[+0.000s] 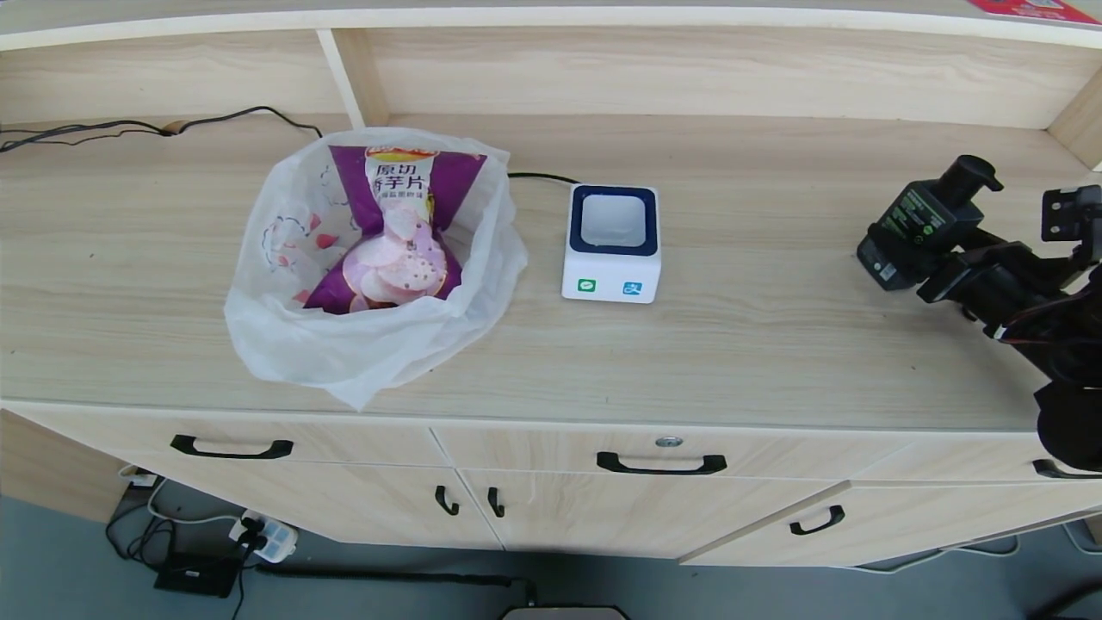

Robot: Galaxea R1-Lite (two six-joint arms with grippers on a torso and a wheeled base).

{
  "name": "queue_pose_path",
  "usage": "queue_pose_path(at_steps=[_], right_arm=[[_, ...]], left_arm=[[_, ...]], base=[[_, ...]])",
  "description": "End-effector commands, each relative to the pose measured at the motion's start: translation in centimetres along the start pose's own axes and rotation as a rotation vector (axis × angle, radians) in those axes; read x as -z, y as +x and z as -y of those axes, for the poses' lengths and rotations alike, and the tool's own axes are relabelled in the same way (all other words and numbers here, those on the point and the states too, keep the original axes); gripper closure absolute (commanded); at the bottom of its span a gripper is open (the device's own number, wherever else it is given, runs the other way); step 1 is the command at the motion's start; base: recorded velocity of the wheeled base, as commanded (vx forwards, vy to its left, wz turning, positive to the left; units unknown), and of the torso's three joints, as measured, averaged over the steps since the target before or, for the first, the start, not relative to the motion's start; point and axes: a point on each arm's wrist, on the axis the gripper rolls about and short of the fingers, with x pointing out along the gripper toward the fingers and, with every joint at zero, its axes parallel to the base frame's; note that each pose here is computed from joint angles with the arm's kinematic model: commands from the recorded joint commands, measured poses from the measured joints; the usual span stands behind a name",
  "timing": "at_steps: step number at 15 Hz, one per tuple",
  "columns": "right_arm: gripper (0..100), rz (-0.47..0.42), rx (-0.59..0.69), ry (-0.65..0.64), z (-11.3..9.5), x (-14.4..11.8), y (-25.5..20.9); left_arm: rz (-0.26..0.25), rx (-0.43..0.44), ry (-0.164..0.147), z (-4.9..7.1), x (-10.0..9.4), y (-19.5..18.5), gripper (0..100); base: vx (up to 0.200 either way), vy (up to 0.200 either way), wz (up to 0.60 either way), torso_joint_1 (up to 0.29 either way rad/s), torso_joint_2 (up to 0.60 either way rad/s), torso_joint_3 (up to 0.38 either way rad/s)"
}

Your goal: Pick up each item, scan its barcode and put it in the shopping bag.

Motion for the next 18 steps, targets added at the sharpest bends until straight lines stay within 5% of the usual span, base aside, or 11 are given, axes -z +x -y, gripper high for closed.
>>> queue_pose_path(at_steps=[1, 5, 6, 14, 16, 18], right_arm=[[0, 0.018, 0.004, 0.0, 0.1, -0.3, 0.3], [0, 0.031, -0.001, 0.007, 0.3, -0.3, 1.0], [100, 0.032, -0.013, 0.013, -0.1, -0.2, 1.2], [100, 0.047, -0.004, 0.009, -0.9, -1.5, 0.5], [100, 0.047, -0.016, 0.018, -2.2, -2.5, -0.7], [100, 0.028, -0.104, 0.094, -7.3, -4.7, -4.3]], left_arm=[[0.0, -0.001, 0.0, 0.0, 0.0, 0.0, 0], [0.0, -0.001, 0.0, 0.0, 0.0, 0.0, 0], [0.0, -0.001, 0.0, 0.0, 0.0, 0.0, 0], [0.0, 0.001, 0.0, 0.0, 0.0, 0.0, 0], [0.0, 0.001, 0.0, 0.0, 0.0, 0.0, 0], [0.0, -0.001, 0.0, 0.0, 0.0, 0.0, 0]], base=[[0.0, 0.0, 0.0, 0.0, 0.0, 0.0], [0.0, 0.0, 0.0, 0.0, 0.0, 0.0], [0.0, 0.0, 0.0, 0.0, 0.0, 0.0], [0.0, 0.0, 0.0, 0.0, 0.0, 0.0], [0.0, 0.0, 0.0, 0.0, 0.0, 0.0], [0.0, 0.0, 0.0, 0.0, 0.0, 0.0]])
